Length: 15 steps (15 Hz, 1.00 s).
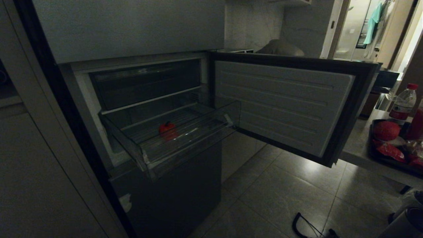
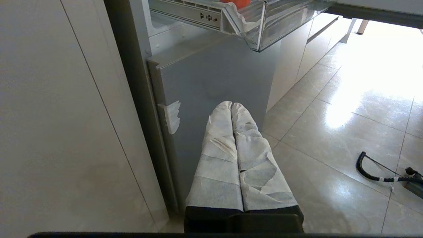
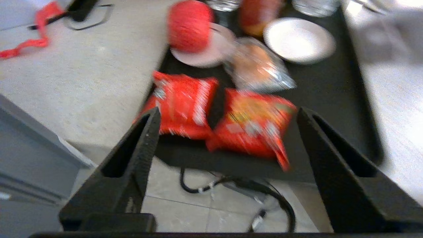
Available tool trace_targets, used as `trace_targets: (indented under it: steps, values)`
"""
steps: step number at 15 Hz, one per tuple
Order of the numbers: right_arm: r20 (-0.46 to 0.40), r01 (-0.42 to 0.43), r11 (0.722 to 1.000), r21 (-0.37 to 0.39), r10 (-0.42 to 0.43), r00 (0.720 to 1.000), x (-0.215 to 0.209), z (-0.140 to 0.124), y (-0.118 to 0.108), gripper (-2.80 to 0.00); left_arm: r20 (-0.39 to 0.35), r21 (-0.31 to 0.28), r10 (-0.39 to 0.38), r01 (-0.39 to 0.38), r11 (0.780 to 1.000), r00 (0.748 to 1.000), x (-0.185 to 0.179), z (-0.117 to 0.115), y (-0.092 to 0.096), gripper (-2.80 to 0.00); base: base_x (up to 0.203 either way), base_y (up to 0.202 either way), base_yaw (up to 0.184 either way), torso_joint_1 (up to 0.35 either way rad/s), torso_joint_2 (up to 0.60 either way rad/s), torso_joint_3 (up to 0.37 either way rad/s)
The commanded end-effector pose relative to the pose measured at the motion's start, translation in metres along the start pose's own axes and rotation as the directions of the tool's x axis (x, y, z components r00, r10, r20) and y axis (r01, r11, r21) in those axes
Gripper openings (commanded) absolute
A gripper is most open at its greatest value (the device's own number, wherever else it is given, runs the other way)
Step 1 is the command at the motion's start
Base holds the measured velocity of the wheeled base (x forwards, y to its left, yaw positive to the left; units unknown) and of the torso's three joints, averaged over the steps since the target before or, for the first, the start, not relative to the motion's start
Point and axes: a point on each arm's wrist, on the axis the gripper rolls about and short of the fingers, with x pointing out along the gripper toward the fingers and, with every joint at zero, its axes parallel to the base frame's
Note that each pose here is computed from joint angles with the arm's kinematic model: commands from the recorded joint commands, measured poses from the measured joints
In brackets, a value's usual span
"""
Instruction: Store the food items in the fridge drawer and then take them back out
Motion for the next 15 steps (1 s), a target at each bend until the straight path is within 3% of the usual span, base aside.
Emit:
trace_targets:
  steps: [1,8,15]
  values:
    - [-0.037,-0.052,0.999,-0.002,0.052,0.998,0.040,-0.005,-0.003,0.00,-0.002,0.000,0.001,-0.001,1.000,1.000,0.000,0.000,0.000,-2.80,0.000,0.000,0.000,0.000,0.00,0.000]
    - [-0.010,-0.185,0.981,-0.062,0.185,0.983,0.135,-0.005,-0.001,0.00,-0.002,0.000,0.001,-0.001,1.000,1.000,0.000,0.000,0.000,-2.80,0.000,0.000,0.000,0.000,0.00,0.000]
    - [0.075,-0.248,0.964,-0.094,0.255,0.964,0.202,-0.005,0.005,0.00,-0.002,0.000,0.001,-0.001,1.000,1.000,0.000,0.000,0.000,-2.80,0.000,0.000,0.000,0.000,0.00,0.000]
